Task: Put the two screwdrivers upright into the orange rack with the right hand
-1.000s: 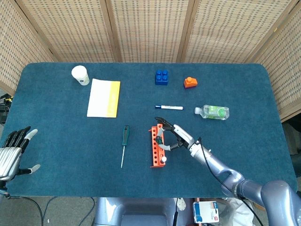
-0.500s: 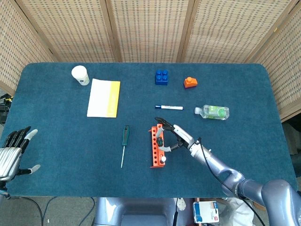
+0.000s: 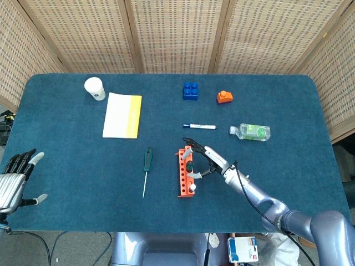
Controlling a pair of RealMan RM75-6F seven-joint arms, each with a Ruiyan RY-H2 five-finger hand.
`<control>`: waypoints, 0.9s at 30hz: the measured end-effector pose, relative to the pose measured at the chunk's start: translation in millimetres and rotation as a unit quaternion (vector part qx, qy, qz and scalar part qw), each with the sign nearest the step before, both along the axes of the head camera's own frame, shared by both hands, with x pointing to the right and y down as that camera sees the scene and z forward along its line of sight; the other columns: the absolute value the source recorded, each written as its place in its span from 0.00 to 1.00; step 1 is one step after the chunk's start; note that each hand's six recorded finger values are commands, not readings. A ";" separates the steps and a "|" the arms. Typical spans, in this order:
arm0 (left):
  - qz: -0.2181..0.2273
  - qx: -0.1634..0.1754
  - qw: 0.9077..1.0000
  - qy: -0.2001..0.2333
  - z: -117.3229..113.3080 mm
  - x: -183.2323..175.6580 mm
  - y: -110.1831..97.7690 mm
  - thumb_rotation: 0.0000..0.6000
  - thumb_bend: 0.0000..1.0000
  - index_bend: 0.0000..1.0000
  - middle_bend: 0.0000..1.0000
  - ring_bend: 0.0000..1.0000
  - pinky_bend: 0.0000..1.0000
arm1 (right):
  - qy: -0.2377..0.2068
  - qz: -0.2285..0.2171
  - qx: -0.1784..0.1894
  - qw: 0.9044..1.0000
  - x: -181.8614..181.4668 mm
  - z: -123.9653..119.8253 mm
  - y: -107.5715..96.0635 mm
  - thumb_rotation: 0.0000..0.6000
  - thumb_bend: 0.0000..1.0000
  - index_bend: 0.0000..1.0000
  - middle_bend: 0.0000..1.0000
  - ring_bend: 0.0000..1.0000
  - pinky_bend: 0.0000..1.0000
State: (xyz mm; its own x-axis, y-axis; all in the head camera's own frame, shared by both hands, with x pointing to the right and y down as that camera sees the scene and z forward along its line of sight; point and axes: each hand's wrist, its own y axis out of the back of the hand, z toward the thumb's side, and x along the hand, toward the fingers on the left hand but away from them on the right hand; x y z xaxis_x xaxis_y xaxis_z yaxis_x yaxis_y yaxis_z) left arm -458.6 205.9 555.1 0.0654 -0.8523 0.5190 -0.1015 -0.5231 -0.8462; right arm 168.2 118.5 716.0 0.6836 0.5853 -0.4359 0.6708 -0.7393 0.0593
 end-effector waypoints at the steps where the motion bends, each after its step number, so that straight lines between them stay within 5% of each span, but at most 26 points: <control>1: 0.000 0.000 1.000 0.000 -0.1 -0.1 0.0 1.00 0.00 0.00 0.00 0.00 0.00 | 0.001 -0.001 0.000 1.000 0.2 -0.6 -0.5 1.00 0.10 0.19 0.00 0.00 0.00; 6: 0.000 0.001 1.000 0.001 -0.9 -0.2 0.2 1.00 0.00 0.00 0.00 0.00 0.00 | 0.004 -0.004 0.007 1.000 1.1 -5.6 -4.3 1.00 0.01 0.01 0.00 0.00 0.00; 17: 0.005 0.009 1.000 0.012 -8.3 1.0 2.5 1.00 0.00 0.00 0.00 0.00 0.00 | 0.031 -0.020 0.077 0.996 12.4 -43.1 -25.7 1.00 0.00 0.00 0.00 0.00 0.00; 27: 0.012 0.021 0.999 0.026 -18.6 1.7 7.1 1.00 0.00 0.00 0.00 0.00 0.00 | 0.116 -0.052 0.205 0.971 40.1 -94.7 -42.8 1.00 0.00 0.00 0.00 0.00 0.00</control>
State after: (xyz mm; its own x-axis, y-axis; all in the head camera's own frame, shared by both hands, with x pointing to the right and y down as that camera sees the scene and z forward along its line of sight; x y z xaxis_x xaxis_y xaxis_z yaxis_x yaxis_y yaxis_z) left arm -457.0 213.0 536.5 0.1116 -0.8715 0.4776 -0.1344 -0.4894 -0.8616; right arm 208.3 75.8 621.3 0.6597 0.6753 -0.3297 0.5520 -0.7332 -0.3973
